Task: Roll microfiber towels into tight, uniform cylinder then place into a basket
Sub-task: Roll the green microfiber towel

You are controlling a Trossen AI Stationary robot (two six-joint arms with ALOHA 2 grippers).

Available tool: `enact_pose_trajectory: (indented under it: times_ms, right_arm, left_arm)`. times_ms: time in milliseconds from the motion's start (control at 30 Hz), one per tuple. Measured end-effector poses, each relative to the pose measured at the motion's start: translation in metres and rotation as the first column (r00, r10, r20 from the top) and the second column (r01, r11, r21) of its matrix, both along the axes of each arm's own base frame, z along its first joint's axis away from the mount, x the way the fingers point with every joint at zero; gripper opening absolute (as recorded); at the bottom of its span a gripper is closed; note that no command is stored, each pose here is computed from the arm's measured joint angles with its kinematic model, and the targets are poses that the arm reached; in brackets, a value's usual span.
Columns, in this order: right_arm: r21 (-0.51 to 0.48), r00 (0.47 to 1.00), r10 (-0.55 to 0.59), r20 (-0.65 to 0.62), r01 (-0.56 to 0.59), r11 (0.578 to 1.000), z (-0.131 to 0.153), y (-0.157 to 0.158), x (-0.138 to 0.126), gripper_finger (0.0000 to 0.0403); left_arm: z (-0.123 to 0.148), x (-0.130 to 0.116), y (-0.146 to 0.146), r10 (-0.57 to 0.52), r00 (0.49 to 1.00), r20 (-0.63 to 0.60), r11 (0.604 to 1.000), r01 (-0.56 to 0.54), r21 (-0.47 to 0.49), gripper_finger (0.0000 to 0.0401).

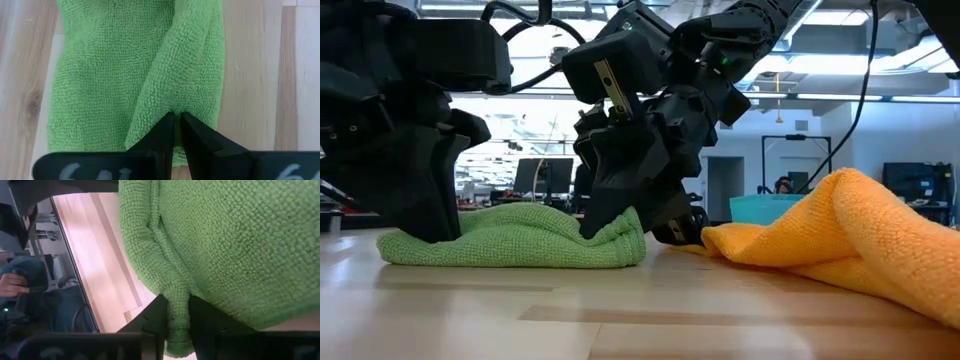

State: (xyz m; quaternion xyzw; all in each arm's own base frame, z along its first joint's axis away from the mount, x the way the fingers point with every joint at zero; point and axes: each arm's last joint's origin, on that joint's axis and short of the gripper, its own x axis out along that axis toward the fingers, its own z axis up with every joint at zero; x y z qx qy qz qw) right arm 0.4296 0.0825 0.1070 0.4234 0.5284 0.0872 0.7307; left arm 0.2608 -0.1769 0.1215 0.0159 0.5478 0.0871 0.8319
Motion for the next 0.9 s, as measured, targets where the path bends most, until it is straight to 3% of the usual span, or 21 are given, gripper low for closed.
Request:
enact_pose_trajectory:
  times_ms: [267, 467, 600, 733, 900]
  right_arm:
    - [0.0, 1.0, -0.014, -0.002, 0.014, 1.0, 0.018, -0.001, -0.004, 0.0126]
    - [-0.083, 0.999, 0.0, 0.049, 0.004, 0.997, 0.048, -0.011, -0.012, 0.0134]
    - [-0.151, 0.988, 0.066, 0.137, -0.045, 0.988, 0.08, -0.015, -0.021, 0.0133]
    - [-0.286, 0.916, 0.286, 0.282, -0.205, 0.936, 0.103, 0.004, -0.031, 0.0133]
    - [-0.414, 0.791, 0.482, 0.377, -0.322, 0.851, 0.108, 0.041, -0.037, 0.0134]
  left_arm:
    - [-0.001, -0.001, -0.001, -0.002, 1.0, -0.011, 1.0, 0.002, 0.004, 0.0031]
    - [-0.001, -0.002, -0.001, -0.003, 1.0, -0.013, 1.0, 0.003, 0.006, 0.0031]
    - [-0.002, -0.002, -0.001, -0.002, 1.0, -0.014, 1.0, 0.002, 0.007, 0.0031]
    - [-0.002, -0.002, -0.001, -0.003, 1.0, -0.014, 1.0, 0.003, 0.008, 0.0031]
    - [-0.002, -0.002, -0.001, -0.002, 1.0, -0.011, 1.0, 0.002, 0.011, 0.0031]
